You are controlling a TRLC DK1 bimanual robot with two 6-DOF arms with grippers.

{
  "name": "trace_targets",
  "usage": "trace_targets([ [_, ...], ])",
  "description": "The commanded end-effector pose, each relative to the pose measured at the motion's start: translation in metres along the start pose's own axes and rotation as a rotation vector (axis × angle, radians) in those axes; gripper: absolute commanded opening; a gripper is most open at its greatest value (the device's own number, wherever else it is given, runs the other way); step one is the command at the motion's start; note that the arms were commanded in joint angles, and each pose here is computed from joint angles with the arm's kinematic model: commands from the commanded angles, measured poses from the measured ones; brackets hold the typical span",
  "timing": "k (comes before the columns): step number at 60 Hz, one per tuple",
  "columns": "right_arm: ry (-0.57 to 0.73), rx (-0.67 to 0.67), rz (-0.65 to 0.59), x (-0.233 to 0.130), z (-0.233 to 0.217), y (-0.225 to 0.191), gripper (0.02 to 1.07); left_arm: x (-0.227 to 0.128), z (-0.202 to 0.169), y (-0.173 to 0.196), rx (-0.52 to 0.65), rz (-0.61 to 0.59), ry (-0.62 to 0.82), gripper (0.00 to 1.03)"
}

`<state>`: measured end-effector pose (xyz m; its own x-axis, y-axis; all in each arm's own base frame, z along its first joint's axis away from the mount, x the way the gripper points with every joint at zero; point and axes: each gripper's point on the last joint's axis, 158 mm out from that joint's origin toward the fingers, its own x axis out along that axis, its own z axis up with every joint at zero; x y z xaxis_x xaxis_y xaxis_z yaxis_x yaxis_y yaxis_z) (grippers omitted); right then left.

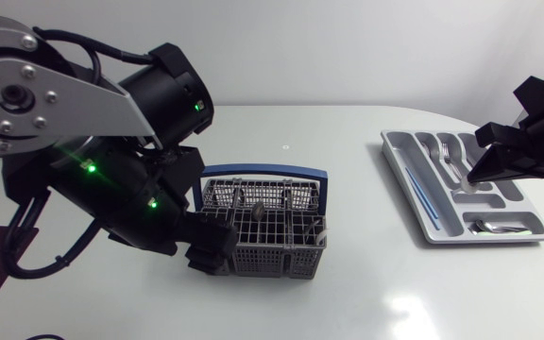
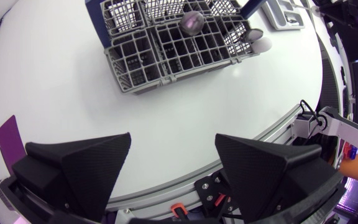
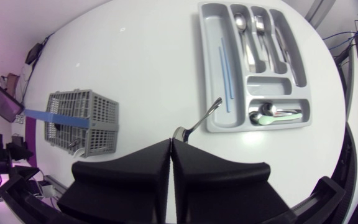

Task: Unload the cutlery basket into the drawer organizer.

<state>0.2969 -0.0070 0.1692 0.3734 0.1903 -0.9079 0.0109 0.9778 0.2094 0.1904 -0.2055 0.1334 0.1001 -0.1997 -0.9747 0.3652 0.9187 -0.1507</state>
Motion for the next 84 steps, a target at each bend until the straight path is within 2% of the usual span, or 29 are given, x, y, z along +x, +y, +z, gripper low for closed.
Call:
trace_targets([
  [1, 0.004, 0.016, -0.070, 0.013, -0.001, -0.023, 0.08, -0.005, 0.002, -0.006, -0.007, -0.016, -0.004, 0.95],
  [18, -0.002, 0.083, -0.258, 0.043, 0.010, -0.098, 0.08, -0.004, 0.001, -0.007, -0.003, -0.016, 0.000, 0.95],
  [21, -0.035, 0.084, -0.335, 0.048, 0.017, -0.118, 0.08, -0.004, 0.000, -0.007, -0.003, -0.015, 0.001, 0.95],
  [37, 0.015, 0.146, -0.461, 0.077, 0.013, -0.174, 0.08, -0.002, -0.001, -0.011, 0.005, -0.015, 0.009, 0.95],
  [51, 0.057, 0.157, -0.519, 0.095, 0.000, -0.195, 0.08, 0.006, 0.000, -0.023, 0.025, -0.015, 0.028, 0.95],
  [63, 0.095, 0.169, -0.518, 0.114, -0.011, -0.206, 0.08, 0.011, 0.009, -0.036, 0.014, -0.023, 0.024, 0.95],
  [74, 0.077, 0.154, -0.508, 0.125, -0.012, -0.207, 0.08, 0.012, 0.016, -0.041, -0.009, -0.026, 0.018, 0.95],
  [84, 0.054, 0.159, -0.481, 0.127, -0.010, -0.202, 0.21, 0.012, 0.016, -0.041, -0.010, -0.026, 0.019, 0.95],
])
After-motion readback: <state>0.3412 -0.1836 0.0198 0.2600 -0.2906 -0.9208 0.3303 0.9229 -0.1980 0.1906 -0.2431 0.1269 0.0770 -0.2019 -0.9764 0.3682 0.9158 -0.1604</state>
